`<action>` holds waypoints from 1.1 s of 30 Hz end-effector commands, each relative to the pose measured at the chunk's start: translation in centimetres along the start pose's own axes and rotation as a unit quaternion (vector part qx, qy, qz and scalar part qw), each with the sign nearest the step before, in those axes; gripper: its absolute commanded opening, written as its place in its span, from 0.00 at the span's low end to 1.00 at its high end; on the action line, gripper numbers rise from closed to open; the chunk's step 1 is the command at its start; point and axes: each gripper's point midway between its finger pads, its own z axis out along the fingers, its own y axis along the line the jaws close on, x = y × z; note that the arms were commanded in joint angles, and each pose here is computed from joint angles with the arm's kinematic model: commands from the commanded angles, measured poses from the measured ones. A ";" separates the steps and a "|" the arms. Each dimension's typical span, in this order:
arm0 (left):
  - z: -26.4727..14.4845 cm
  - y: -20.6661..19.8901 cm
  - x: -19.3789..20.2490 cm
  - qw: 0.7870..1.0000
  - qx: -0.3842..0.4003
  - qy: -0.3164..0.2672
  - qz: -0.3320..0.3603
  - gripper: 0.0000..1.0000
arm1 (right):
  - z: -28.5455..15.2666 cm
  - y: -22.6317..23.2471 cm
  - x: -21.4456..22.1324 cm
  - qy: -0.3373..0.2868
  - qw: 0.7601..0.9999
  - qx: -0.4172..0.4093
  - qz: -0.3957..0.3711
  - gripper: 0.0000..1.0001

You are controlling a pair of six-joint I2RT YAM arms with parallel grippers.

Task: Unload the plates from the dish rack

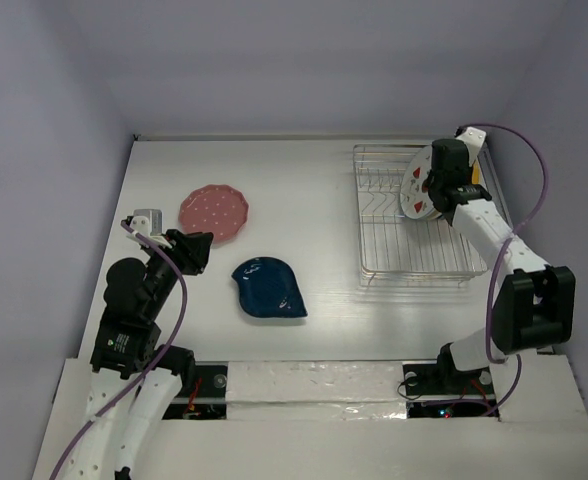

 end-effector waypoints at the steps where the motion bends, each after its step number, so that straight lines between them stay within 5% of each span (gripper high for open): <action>1: 0.0 -0.8 -1.3 1.000 0.014 -0.018 0.002 0.24 | 0.2 -0.1 -2.2 -0.027 1.000 0.005 0.012 0.40; 13: 0.1 -0.8 -1.3 1.000 0.014 -0.019 0.003 0.24 | 3.1 -0.3 -0.1 -0.003 0.999 0.040 -0.010 0.39; 25: 0.2 -0.8 -1.0 1.000 0.016 -0.013 0.002 0.24 | 0.1 0.3 -4.4 -0.057 0.998 0.005 -0.034 0.00; 33: 0.2 -0.9 -1.1 1.000 0.018 -0.013 0.002 0.24 | -4.9 0.3 -8.6 -0.111 0.993 0.013 -0.026 0.00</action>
